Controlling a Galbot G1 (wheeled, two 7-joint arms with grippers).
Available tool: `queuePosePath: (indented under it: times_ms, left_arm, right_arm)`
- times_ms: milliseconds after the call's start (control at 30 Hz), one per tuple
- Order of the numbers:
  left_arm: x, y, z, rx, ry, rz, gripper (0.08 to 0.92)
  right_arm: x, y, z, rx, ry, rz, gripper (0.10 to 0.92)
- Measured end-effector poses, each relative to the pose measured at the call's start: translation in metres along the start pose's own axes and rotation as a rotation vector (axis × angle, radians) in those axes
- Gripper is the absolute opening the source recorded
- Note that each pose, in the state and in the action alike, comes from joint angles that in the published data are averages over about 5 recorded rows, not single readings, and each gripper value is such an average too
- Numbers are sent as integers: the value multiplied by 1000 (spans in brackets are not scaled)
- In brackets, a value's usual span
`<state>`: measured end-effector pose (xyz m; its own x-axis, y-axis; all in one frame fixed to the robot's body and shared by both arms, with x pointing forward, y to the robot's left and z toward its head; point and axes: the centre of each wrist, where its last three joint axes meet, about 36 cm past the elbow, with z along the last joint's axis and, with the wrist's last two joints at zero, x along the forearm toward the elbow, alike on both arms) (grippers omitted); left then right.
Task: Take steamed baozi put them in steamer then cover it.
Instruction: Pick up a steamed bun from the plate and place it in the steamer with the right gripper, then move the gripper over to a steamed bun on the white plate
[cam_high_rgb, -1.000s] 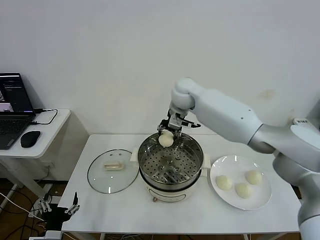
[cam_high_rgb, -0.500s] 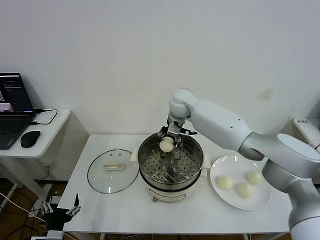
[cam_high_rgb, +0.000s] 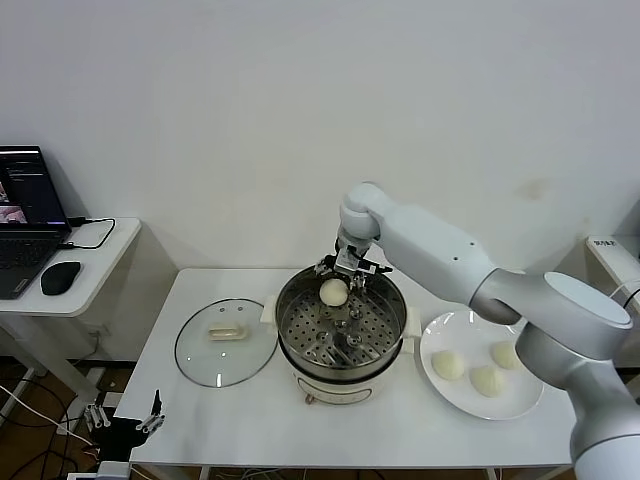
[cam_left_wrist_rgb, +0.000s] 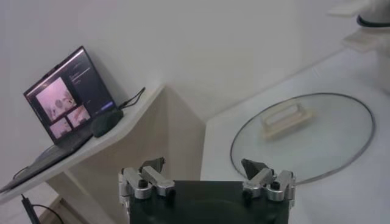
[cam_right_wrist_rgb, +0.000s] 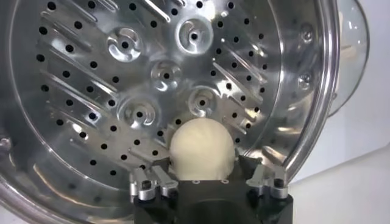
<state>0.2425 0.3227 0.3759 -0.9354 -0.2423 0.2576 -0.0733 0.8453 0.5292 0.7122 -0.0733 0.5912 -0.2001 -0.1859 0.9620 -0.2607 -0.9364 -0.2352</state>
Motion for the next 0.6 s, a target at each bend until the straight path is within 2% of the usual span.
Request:
queuePosePath:
  times_ms: [333,600]
  left_arm:
    - [1,0,-4,-5,-9,19,823]
    - [3,-1,-9,-3,-22,46,823]
  right_arm:
    - [34,12,5,-101,-25,46,823]
    - [87,56,8,-379,-57,117,823]
